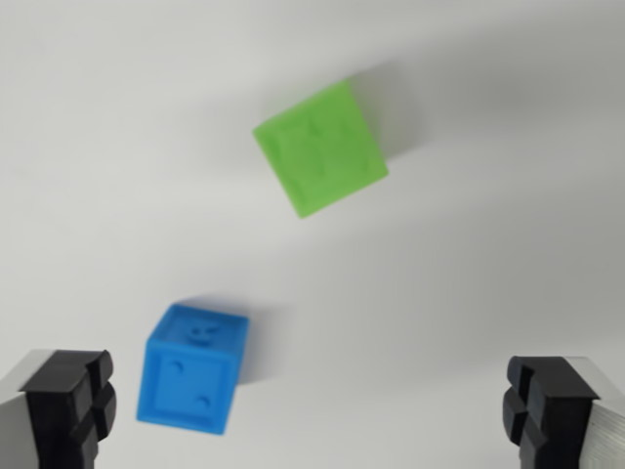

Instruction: Stack cube

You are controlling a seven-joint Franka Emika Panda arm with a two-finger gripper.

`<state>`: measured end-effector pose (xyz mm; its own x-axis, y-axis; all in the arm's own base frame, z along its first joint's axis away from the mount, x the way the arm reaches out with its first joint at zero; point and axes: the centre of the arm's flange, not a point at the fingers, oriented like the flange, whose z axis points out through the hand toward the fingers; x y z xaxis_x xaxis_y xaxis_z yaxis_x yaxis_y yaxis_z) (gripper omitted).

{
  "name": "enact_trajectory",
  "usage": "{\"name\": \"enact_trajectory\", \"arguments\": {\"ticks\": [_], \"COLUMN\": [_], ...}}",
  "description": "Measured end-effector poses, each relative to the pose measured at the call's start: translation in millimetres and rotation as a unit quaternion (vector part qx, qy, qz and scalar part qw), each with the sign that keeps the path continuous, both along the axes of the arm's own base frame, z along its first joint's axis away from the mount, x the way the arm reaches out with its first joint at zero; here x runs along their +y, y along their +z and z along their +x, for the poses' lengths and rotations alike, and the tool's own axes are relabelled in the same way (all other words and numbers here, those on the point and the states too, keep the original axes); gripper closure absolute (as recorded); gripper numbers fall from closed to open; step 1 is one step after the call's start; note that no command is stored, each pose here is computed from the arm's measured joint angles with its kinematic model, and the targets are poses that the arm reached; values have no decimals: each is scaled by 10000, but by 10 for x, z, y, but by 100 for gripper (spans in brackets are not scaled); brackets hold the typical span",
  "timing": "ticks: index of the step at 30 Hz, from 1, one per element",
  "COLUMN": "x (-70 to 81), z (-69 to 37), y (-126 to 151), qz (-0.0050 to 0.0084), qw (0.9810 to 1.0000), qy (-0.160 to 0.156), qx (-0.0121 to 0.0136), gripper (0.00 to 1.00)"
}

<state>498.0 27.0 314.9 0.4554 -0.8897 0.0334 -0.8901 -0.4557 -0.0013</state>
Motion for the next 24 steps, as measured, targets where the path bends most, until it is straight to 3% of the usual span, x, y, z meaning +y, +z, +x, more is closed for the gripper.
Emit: {"name": "enact_trajectory", "arguments": {"ticks": [13, 24], "x": [263, 514], "z": [-227, -439], "y": [-346, -684], "qz": [34, 72], "qw": [9995, 9981], "qy": [-312, -610], "qx": [18, 39], "gripper": [0, 0]}}
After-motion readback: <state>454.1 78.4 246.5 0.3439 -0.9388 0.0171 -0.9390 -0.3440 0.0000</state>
